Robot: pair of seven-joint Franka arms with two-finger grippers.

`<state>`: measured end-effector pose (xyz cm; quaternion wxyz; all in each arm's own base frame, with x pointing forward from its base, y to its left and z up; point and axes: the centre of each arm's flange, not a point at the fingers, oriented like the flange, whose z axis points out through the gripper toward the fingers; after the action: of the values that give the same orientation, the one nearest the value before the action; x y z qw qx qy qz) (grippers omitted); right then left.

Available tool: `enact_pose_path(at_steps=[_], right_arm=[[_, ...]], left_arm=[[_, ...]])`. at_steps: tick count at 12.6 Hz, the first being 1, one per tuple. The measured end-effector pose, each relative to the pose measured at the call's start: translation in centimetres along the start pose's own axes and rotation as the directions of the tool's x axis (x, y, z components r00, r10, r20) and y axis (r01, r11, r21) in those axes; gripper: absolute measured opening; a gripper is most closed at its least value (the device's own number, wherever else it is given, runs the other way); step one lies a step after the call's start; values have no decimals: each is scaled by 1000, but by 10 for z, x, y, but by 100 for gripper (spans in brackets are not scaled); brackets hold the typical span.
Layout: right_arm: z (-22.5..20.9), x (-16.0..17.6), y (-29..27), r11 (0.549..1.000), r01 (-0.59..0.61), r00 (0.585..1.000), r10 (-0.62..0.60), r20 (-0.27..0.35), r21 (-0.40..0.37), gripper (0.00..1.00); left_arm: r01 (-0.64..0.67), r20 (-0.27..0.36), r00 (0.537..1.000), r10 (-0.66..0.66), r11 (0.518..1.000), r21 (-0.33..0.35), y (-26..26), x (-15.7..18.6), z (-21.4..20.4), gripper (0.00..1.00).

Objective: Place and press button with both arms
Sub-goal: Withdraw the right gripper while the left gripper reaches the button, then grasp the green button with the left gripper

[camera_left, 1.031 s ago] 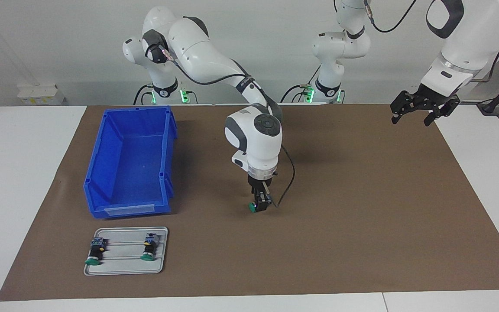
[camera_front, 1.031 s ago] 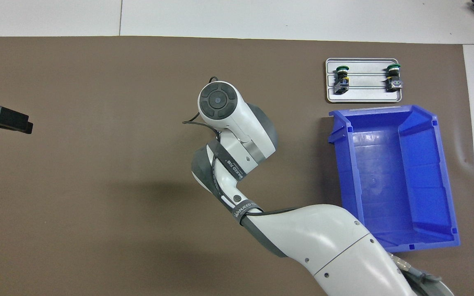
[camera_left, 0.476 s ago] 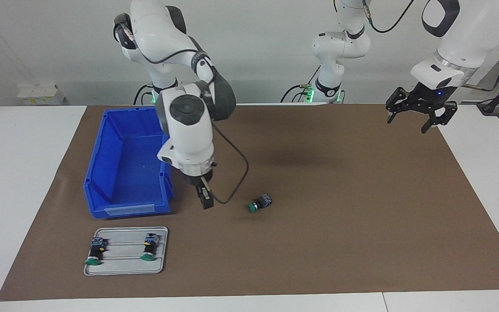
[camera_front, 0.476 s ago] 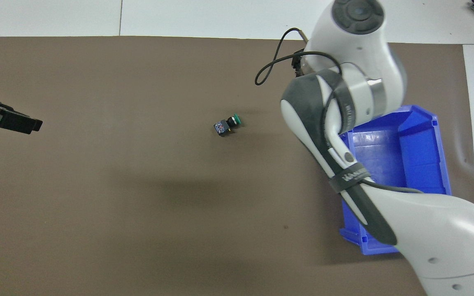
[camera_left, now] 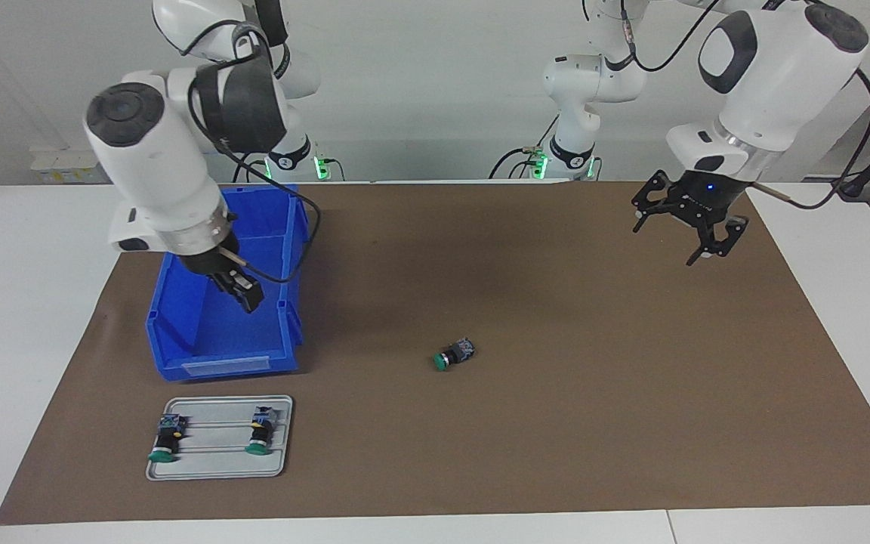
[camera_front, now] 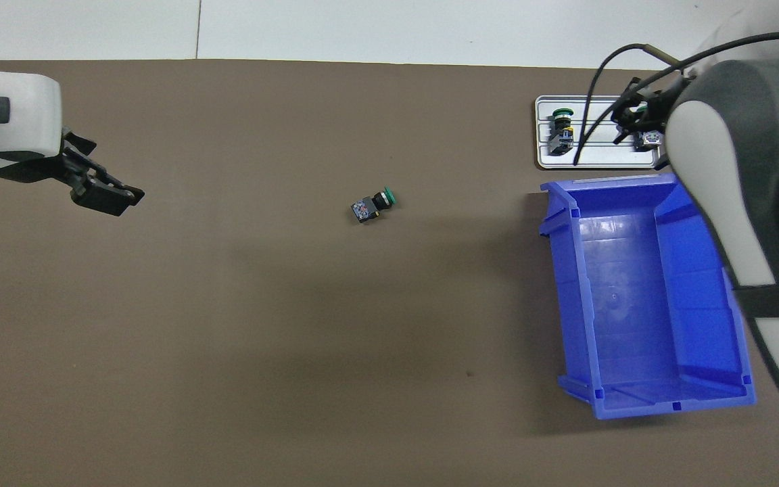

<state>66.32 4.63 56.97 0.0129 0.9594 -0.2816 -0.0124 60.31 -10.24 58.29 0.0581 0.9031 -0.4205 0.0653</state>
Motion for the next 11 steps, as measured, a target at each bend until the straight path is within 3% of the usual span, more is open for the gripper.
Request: enact_pose_path(at_steps=[2, 6, 7, 9, 10, 11], right_arm=[[-15, 0, 41, 986, 167, 986, -167, 9, 9, 63], [0, -53, 77, 925, 378, 925, -379, 13, 20, 64], [9, -65, 82, 908, 419, 908, -419, 10, 21, 68], [20, -79, 90, 878, 479, 878, -479, 16, 22, 91], [20, -80, 94, 868, 497, 868, -497, 15, 23, 98], [17, -79, 98, 863, 504, 864, -504, 8, 24, 98]], left_arm=[[-108, -22, 994, 108, 994, 7, 7, 30, 34, 100], [-205, -80, 976, 205, 979, 10, 39, 81, 87, 100], [-219, -102, 970, 218, 976, 8, 51, 93, 98, 100], [-238, -139, 961, 238, 971, 13, 70, 116, 129, 100], [-242, -146, 960, 240, 970, 8, 78, 124, 147, 100], [-238, -138, 962, 235, 971, -7, 84, 131, 170, 100]])
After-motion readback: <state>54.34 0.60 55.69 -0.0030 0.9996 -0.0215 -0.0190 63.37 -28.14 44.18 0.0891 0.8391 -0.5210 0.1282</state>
